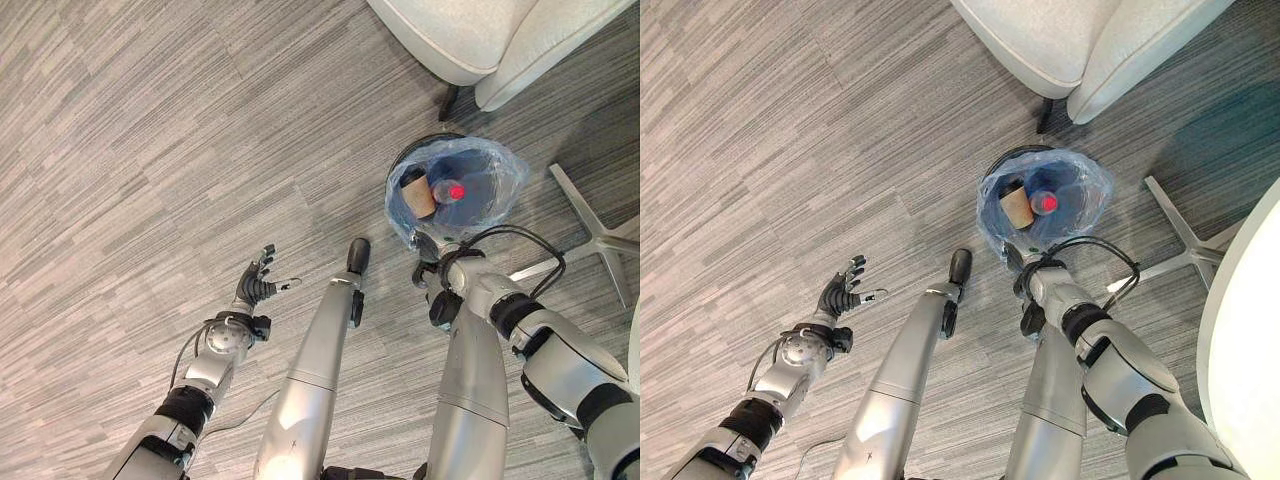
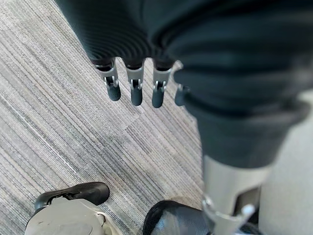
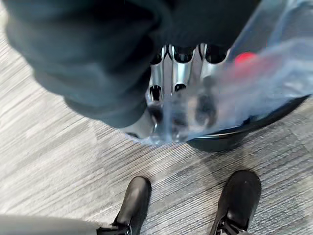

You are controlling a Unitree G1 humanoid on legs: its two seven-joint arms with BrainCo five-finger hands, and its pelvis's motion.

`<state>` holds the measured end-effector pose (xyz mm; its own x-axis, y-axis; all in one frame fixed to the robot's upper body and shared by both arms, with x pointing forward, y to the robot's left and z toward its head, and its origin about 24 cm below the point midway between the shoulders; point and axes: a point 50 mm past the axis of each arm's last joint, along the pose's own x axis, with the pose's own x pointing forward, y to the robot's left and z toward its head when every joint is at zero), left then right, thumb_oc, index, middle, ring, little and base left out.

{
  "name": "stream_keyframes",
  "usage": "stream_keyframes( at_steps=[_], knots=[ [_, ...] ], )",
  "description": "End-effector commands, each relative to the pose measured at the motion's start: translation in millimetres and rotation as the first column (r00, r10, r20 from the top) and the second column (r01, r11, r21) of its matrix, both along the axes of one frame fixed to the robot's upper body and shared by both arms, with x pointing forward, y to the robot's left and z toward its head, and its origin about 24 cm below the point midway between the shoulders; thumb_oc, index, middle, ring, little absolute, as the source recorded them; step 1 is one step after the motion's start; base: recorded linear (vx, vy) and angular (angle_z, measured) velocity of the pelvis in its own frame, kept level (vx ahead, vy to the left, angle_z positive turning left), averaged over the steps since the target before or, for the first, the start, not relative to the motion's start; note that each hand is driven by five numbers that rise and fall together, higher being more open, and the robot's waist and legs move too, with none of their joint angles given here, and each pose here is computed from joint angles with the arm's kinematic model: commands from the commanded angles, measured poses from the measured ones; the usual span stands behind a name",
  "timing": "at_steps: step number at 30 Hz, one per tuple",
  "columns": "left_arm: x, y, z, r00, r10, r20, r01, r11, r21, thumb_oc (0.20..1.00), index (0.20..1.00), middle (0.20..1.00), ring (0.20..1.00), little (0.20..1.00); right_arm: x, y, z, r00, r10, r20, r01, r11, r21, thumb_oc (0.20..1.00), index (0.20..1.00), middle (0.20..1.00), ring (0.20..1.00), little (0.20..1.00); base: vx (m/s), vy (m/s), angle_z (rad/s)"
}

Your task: Gather garbage on tea table into small bin, then transfer packed bag to large trash can.

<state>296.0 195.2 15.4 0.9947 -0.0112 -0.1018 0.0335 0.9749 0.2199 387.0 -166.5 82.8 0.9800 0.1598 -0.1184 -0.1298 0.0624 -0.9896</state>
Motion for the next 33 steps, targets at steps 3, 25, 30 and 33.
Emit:
stream_keyframes(
  at_steps=[3, 25, 30, 33],
  knots=[
    [-1.6, 7.8, 9.9, 0.998, 0.019, 0.055, -0.019, 1.000, 0.001, 1.000, 1.000, 1.000, 1.000, 1.000, 0.3, 10.4, 19.8, 0.995, 0.049, 0.084, -0.060, 0.990, 0.128, 0.200, 0.200, 0.200, 0.200, 0.200, 0.00, 0.000, 0.00],
    [-29.5, 23.1, -28.2, 0.990, 0.091, -0.105, -0.096, 0.995, -0.038, 1.000, 1.000, 1.000, 1.000, 1.000, -60.9, 39.3, 19.0, 0.990, 0.081, 0.117, -0.134, 0.257, 0.957, 0.200, 0.200, 0.200, 0.200, 0.200, -0.01, 0.007, -0.07],
    [-68.1, 39.1, -58.1, 0.963, 0.144, -0.229, -0.150, 0.989, -0.007, 1.000, 1.000, 1.000, 1.000, 1.000, -85.4, 28.6, 19.3, 0.985, 0.073, 0.154, -0.163, 0.145, 0.976, 0.200, 0.200, 0.200, 0.200, 0.200, 0.19, 0.043, -0.11],
    [-80.7, 44.7, -64.4, 0.952, 0.157, -0.261, -0.163, 0.987, 0.000, 1.000, 1.000, 1.000, 1.000, 1.000, -92.8, 24.0, 19.8, 0.984, 0.077, 0.159, -0.168, 0.123, 0.978, 0.200, 0.200, 0.200, 0.200, 0.200, 0.12, 0.063, -0.17]
  ],
)
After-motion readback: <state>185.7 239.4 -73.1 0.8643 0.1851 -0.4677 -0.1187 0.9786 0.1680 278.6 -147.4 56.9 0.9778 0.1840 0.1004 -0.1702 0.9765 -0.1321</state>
